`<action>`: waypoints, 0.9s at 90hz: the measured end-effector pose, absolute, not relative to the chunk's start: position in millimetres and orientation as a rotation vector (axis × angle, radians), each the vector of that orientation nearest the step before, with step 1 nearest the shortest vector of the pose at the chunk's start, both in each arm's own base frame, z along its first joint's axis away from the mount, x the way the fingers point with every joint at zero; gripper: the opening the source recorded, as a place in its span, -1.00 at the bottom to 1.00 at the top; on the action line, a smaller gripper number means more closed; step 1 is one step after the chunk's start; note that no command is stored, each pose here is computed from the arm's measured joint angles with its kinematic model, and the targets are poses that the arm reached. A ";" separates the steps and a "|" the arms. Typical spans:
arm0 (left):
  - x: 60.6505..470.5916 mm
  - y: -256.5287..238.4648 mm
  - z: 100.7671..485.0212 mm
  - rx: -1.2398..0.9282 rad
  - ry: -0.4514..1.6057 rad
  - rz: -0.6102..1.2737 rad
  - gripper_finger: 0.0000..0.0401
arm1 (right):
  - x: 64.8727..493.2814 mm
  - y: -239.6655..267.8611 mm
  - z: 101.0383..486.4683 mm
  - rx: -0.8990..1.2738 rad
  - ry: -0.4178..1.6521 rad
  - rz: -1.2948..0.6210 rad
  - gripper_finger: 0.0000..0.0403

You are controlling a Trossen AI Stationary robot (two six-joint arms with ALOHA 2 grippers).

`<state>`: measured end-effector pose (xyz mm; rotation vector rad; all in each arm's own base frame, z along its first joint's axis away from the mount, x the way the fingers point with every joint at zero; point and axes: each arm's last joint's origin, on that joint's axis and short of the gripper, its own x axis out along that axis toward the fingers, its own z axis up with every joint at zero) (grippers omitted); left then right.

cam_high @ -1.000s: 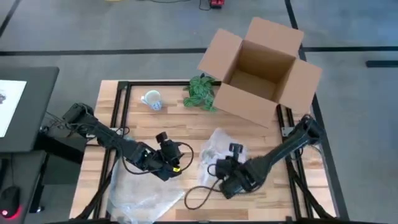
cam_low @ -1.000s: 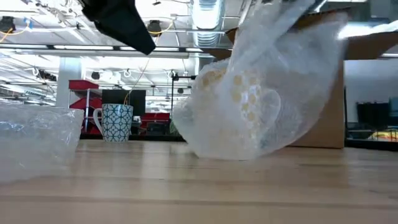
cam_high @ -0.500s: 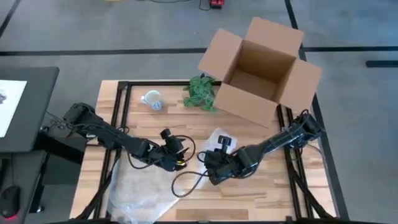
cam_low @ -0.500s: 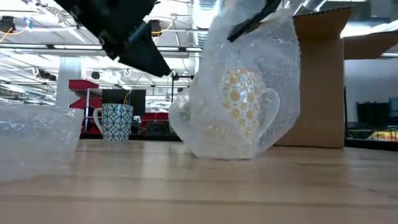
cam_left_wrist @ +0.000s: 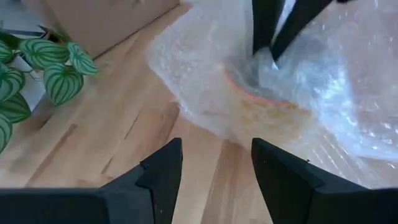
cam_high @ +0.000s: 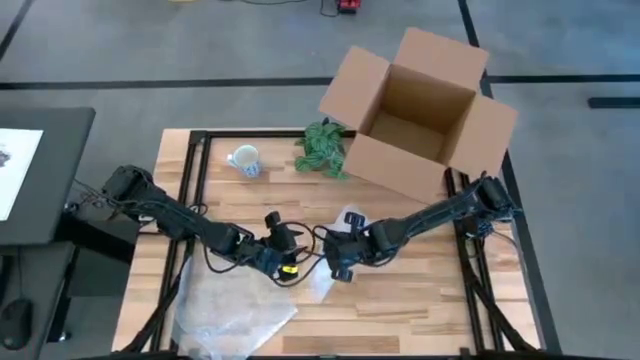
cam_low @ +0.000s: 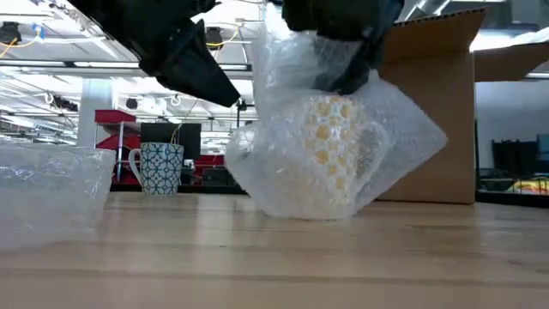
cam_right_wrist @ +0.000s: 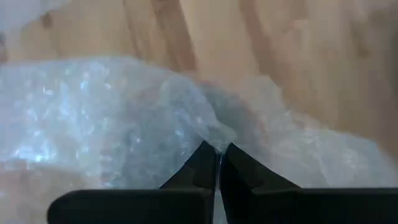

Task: Wrap mug
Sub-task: Wrap the yellow mug

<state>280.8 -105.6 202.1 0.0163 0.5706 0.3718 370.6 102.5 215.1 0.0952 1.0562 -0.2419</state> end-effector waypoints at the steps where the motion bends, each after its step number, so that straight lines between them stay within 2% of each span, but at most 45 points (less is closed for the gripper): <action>1: 280.8 -105.6 202.1 0.016 0.571 0.372 -0.14 | 370.6 101.7 214.0 0.102 1.060 -0.236 -1.00; 34: 280.8 -105.6 202.1 0.016 0.570 0.373 -0.14 | 371.0 85.0 192.1 0.197 1.071 -0.124 -1.00; 47: 280.8 -105.5 202.1 0.015 0.570 0.374 -0.14 | 371.5 84.7 192.7 0.197 1.086 -0.091 -0.88; 64: 280.7 -105.6 202.0 0.016 0.571 0.373 -0.14 | 378.4 86.7 215.2 0.184 1.108 -0.077 -0.61; 81: 280.7 -105.6 202.0 0.016 0.571 0.374 -0.14 | 382.8 87.7 255.6 0.183 1.116 -0.078 -0.55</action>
